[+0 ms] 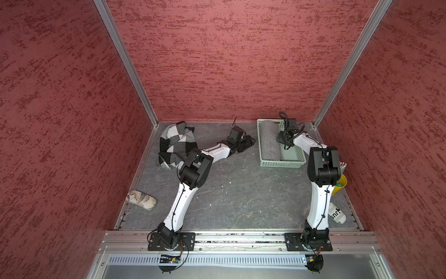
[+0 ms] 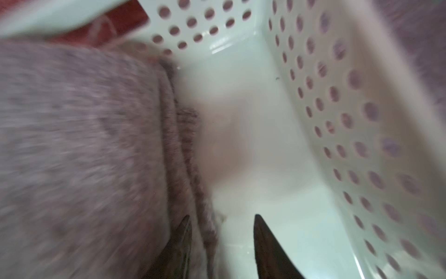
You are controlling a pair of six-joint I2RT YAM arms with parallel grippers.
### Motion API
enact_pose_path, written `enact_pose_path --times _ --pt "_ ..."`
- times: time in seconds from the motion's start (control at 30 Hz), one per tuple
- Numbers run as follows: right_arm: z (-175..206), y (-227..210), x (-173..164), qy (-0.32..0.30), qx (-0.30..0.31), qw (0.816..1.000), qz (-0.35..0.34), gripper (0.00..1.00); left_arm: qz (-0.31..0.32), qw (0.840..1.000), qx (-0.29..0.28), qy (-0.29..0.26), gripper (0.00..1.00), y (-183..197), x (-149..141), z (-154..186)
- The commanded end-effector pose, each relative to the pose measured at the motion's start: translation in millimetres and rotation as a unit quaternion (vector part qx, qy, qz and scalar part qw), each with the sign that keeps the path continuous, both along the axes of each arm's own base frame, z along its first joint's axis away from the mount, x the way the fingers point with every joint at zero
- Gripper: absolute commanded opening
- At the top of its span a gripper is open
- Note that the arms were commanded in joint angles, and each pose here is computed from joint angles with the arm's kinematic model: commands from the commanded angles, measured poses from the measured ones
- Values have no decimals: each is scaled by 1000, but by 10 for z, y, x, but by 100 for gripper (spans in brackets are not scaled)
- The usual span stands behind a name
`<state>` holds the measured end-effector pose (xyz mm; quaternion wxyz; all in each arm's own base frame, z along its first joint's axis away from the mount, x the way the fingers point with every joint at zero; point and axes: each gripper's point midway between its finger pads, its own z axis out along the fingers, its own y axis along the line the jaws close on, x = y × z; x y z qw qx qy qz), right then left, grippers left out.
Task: Roll up the scarf and place it into the basket
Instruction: Place the scarf in the basket.
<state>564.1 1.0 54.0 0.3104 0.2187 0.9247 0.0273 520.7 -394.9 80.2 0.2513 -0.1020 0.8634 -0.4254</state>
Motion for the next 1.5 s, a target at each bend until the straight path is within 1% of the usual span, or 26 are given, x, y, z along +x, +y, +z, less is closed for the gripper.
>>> enact_pose_path --times 0.0,0.2,0.43,0.53,0.6,0.7,0.8,0.9,0.93,0.97,1.0,1.03,1.13,1.23,1.3,1.37,1.4,1.47 --pt "73 154 185 -24 31 999 22 41 -16 1000 -7 8 66 -98 17 -14" --pt "58 453 258 -35 76 995 63 40 -34 999 -9 17 66 -245 44 -58" --pt "-84 650 283 -24 96 991 95 41 -48 998 -12 25 66 -377 63 -124" --pt "-110 533 300 -12 72 995 72 42 -53 998 -16 29 66 -433 99 -127" --pt "-52 335 312 -7 48 998 45 45 -58 998 -20 29 67 -478 113 -113" --pt "183 7 297 -16 33 999 9 47 -65 997 -26 27 67 -511 109 -73" --pt "535 -144 233 -37 13 999 7 50 -74 996 -33 23 68 -506 81 30" --pt "841 -124 123 -55 7 998 22 52 -78 996 -48 9 74 -461 34 218" --pt "926 -103 74 -61 8 998 25 52 -78 996 -53 2 79 -436 25 309" --pt "1013 -87 22 -69 8 997 27 53 -78 995 -57 -4 88 -401 6 391" --pt "1090 -78 -41 -75 8 997 28 54 -78 995 -60 -12 94 -357 -12 498" --pt "1144 -59 -95 -79 8 996 30 54 -76 995 -61 -18 99 -301 -23 587" --pt "1307 73 -289 -90 14 995 43 54 -66 995 -58 -46 99 -50 -98 922" --pt "1457 400 -502 -108 25 991 75 52 -34 996 -32 -72 100 388 -215 1195" --pt "1542 776 -644 -118 32 986 110 49 3 996 2 -91 99 800 -322 1319" --pt "1579 1157 -767 -121 32 981 147 48 46 993 35 -103 100 1283 -399 1394" --pt "1578 1335 -822 -121 31 979 163 48 66 991 47 -104 99 1530 -442 1429" --pt "1532 1744 -938 -116 34 972 202 47 116 987 72 -84 100 2159 -533 1403"
